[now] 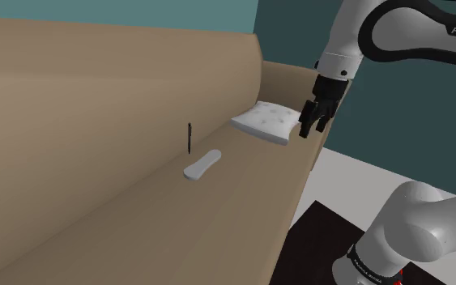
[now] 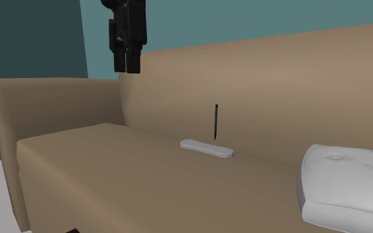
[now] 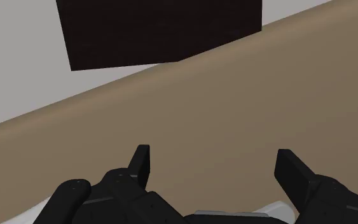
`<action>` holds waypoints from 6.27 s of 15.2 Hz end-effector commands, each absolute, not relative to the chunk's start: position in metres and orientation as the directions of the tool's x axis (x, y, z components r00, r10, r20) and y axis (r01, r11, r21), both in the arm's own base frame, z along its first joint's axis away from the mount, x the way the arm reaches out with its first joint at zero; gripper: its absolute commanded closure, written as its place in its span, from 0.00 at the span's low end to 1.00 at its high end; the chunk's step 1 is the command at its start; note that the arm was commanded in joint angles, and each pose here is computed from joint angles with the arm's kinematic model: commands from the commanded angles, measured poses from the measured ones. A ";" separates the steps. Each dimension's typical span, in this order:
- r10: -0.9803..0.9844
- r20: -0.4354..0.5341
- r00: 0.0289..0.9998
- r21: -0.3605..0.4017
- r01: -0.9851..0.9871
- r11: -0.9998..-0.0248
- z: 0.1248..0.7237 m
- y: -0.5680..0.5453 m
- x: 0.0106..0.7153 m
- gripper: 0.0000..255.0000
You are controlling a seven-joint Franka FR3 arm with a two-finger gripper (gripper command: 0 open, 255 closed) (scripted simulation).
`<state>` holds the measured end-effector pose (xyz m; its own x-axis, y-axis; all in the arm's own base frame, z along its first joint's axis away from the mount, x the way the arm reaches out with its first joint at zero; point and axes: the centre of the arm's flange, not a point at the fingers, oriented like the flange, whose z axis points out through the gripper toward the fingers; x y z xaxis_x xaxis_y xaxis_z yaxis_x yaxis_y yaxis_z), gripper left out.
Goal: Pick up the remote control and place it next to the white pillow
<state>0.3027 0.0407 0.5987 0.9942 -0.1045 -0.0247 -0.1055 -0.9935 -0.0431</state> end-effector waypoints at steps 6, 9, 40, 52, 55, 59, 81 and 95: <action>-0.275 -0.022 0.961 -0.036 -0.275 -0.961 0.564 0.082 0.340 0.00; -0.373 -0.020 0.928 -0.032 -0.374 -0.927 0.544 0.104 0.366 0.00; -0.943 0.008 0.332 -0.011 -0.943 -0.332 0.342 0.158 0.625 0.00; -0.943 0.008 0.332 -0.011 -0.943 -0.332 0.334 0.158 0.625 1.00; -0.943 0.008 0.332 -0.011 -0.943 -0.332 0.334 0.158 0.625 1.00; -0.943 0.008 0.332 -0.011 -0.943 -0.332 0.334 0.158 0.625 1.00; -0.943 0.008 0.332 -0.011 -0.943 -0.332 0.450 0.158 0.625 1.00; -0.943 0.008 0.332 -0.011 -0.943 -0.332 0.524 0.158 0.625 1.00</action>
